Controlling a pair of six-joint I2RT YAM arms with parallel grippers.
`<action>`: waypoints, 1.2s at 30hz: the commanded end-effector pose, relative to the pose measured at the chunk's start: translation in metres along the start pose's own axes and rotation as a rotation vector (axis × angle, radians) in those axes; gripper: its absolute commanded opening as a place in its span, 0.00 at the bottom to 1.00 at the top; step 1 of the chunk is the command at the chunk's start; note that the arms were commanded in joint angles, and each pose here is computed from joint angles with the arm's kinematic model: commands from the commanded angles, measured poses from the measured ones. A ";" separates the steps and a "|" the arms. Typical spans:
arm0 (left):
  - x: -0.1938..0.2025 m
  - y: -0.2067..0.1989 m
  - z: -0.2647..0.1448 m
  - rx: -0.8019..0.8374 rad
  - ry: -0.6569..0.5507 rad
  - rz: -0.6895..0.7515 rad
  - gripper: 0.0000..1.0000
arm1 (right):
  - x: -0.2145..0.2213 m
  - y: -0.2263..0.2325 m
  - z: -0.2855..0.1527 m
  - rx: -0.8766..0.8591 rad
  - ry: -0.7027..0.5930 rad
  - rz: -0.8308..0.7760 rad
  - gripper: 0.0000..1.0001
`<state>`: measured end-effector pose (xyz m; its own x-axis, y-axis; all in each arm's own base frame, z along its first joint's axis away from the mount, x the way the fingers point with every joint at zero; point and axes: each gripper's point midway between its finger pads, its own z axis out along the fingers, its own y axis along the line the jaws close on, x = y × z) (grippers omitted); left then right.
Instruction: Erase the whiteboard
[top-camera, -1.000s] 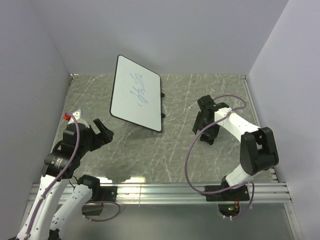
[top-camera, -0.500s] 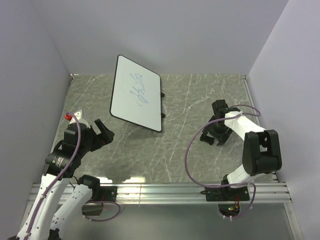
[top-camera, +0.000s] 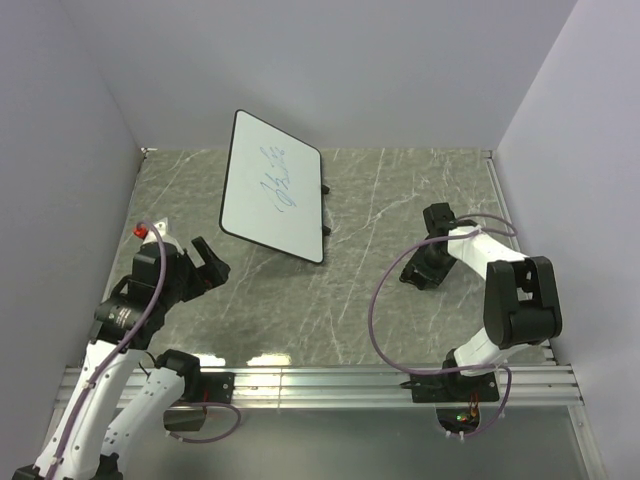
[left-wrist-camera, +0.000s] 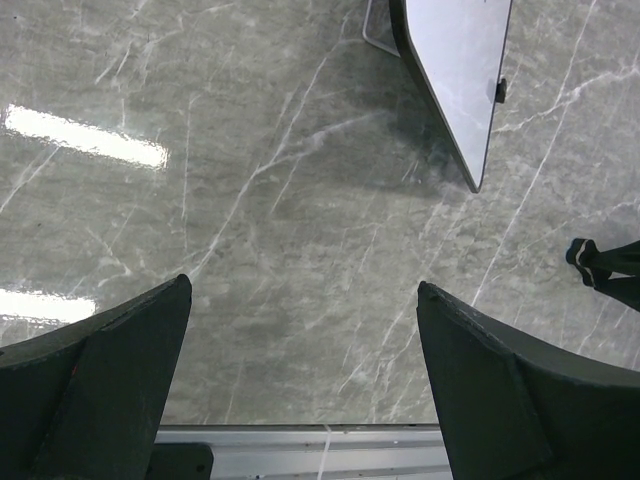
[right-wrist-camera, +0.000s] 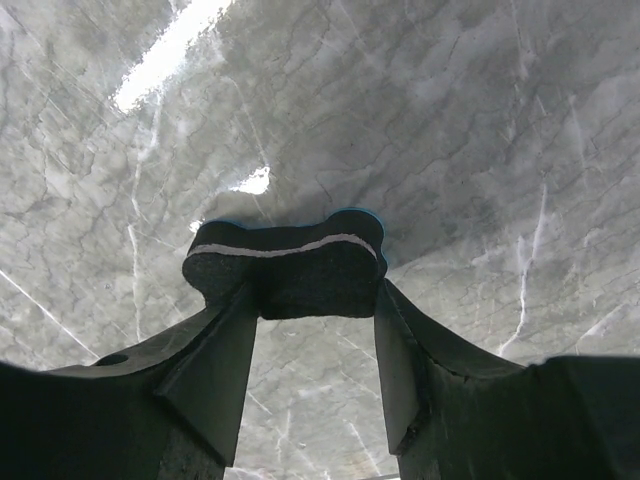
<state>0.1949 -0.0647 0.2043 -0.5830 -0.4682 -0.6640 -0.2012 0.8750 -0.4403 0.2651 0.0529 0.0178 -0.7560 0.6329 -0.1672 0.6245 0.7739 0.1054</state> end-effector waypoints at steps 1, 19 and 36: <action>-0.001 -0.005 0.002 0.020 0.006 0.026 0.99 | 0.007 -0.010 0.028 0.065 0.016 -0.017 0.30; -0.007 -0.005 -0.009 0.044 -0.053 0.008 0.99 | -0.080 0.016 -0.174 0.313 -0.411 -0.364 0.00; -0.002 -0.012 -0.007 0.085 -0.020 0.039 0.99 | -0.021 0.043 -0.068 -0.142 -0.044 0.006 0.64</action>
<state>0.1889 -0.0676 0.2112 -0.5727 -0.4565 -0.6809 -0.1528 0.8755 -0.4583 0.2548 0.0535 0.0714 -0.8505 0.5039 -0.1508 0.5155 0.8555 -0.0483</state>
